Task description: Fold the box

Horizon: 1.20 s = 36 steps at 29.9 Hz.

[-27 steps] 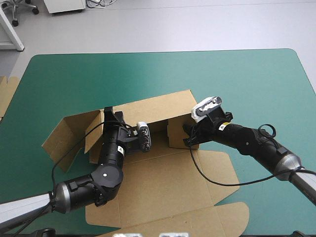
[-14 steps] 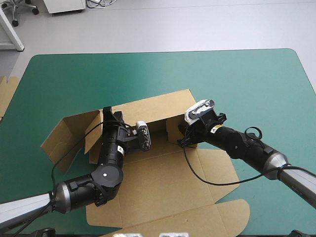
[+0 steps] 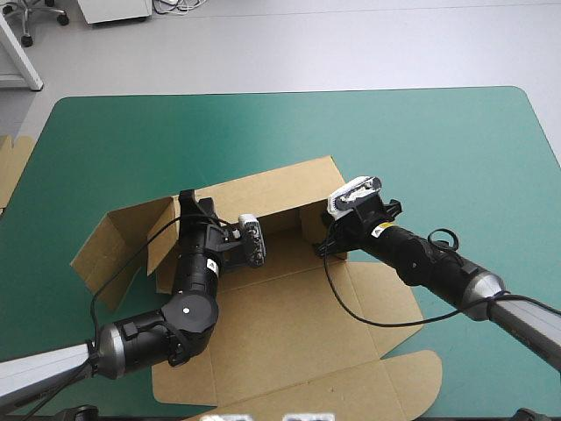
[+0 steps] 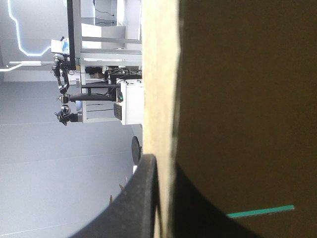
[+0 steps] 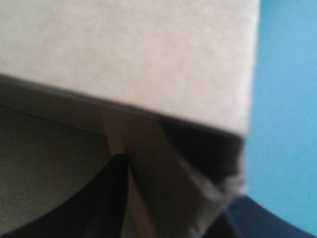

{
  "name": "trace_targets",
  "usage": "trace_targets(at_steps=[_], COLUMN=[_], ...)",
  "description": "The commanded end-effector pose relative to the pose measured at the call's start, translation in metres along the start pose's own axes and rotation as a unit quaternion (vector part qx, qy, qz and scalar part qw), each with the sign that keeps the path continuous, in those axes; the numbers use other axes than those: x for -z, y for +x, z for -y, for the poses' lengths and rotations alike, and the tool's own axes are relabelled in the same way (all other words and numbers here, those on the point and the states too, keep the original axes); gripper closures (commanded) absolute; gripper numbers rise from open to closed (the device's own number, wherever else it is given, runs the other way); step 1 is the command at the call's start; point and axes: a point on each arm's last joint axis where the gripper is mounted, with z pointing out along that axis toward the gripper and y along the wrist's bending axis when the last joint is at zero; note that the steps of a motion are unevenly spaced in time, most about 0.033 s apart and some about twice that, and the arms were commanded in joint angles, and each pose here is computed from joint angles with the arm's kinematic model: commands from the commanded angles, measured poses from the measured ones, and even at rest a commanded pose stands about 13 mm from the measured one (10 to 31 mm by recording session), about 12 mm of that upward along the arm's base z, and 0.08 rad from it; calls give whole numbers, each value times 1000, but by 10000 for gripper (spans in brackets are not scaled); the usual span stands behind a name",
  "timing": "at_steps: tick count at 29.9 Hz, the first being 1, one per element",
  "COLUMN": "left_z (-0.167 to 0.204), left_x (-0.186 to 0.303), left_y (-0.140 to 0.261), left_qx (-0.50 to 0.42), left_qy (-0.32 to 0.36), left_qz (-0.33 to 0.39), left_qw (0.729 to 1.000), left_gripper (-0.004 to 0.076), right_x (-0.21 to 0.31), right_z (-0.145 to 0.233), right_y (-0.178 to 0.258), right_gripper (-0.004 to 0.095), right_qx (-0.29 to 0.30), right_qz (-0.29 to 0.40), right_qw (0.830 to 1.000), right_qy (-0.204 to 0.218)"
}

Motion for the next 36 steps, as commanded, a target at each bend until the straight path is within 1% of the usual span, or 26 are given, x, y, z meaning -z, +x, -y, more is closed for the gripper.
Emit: trace_targets(at_steps=[1,2,3,9,15,17,19,21,22,25,27,32,36], left_z=[-4,-4,-4,-4,-4,-4,-3,-3,-3,-4,-5,-6,-7], left_x=[4,4,4,4,4,4,4,5,6,11,14,24,40], left_y=[-4,-4,-4,-4,-2,-2,-1,0,-1,-2,-2,-3,-7], left_qx=[28,28,28,28,28,17,3,-1,-1,-1,-2,-8,-12], left_qy=[10,10,10,10,5,7,13,14,12,8,3,-17,-35], left_qz=[23,23,23,23,14,10,6,3,3,7,4,-8,6], left_qw=[999,999,999,999,999,1000,1000,1000,1000,1000,1000,1000,999], left_gripper=[734,734,734,734,733,715,659,580,512,354,292,284,292], right_x=[8,8,8,8,8,8,8,8,8,7,5,-1,-3], right_z=[-4,-4,-4,-6,-6,-5,-5,-5,-5,-5,-5,-5,-4], right_y=[-14,-14,-13,-11,-11,-11,-12,-12,-12,-12,-11,-6,-6], right_gripper=[850,925,908,908,908,908,908,908,908,908,908,908,908], right_qx=[-3,-6,-8,-8,-10,-9,-9,-9,-9,-9,-9,-10,-11], right_qz=[31,31,30,16,15,16,20,23,23,22,19,8,11], right_qw=[1000,999,1000,1000,1000,1000,1000,1000,1000,1000,1000,1000,1000], right_qy=[-1,-1,-2,-12,-13,-12,-9,-7,-7,-7,-7,-7,-2])
